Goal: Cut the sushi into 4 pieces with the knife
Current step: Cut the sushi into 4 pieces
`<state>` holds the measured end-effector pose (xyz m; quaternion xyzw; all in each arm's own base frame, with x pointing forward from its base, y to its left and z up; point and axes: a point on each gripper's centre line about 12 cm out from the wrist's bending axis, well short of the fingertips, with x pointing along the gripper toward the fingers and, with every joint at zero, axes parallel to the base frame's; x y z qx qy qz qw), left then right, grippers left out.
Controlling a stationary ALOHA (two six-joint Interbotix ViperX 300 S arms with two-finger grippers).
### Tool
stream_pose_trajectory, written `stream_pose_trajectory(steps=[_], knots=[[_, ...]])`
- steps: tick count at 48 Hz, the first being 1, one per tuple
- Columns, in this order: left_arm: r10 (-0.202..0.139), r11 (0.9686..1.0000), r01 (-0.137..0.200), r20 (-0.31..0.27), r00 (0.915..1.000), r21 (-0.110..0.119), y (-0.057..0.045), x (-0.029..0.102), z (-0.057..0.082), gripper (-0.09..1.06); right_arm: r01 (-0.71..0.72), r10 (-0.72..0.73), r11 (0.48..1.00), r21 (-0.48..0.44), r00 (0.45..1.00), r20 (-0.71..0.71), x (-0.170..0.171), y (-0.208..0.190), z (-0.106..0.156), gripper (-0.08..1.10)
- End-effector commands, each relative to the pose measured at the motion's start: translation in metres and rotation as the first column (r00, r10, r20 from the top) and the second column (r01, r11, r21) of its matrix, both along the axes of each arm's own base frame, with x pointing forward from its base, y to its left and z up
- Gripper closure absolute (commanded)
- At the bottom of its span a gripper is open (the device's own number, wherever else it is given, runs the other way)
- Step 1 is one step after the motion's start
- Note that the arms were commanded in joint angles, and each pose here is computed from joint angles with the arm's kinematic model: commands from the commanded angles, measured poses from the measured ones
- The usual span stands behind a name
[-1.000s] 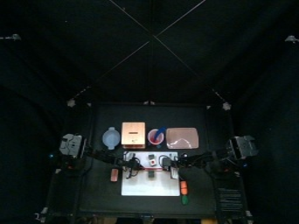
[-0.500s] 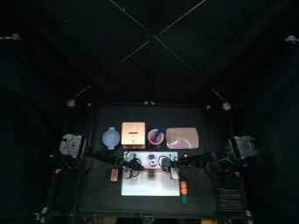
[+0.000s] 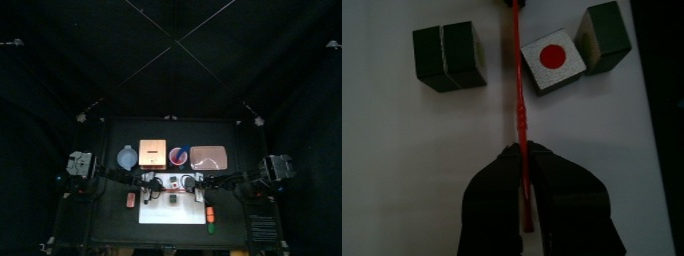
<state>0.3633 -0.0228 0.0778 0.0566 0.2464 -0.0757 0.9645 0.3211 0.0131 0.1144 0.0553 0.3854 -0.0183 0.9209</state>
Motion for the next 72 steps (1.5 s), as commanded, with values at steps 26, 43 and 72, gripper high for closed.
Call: stream_pose_trajectory(steps=[26, 43, 72], knots=[[-0.125, 0.9921, 0.125, 0.12, 0.9849, 0.008, -0.039, -0.007, 0.045, 0.75, -0.086, 0.083, 0.996, 0.01, 0.983, 0.162, 0.002, 0.027, 0.056, 0.96], [-0.166, 0.9862, 0.166, 0.093, 0.9817, 0.007, -0.056, 0.001, 0.032, 0.75, -0.071, 0.069, 0.997, 0.017, 0.993, 0.099, 0.005, 0.026, 0.035, 0.96], [-0.142, 0.9897, 0.142, -0.048, 0.9887, -0.019, -0.063, -0.005, -0.02, 0.76, -0.054, 0.054, 0.997, 0.047, 0.999, -0.004, 0.011, 0.035, 0.0, 0.96]])
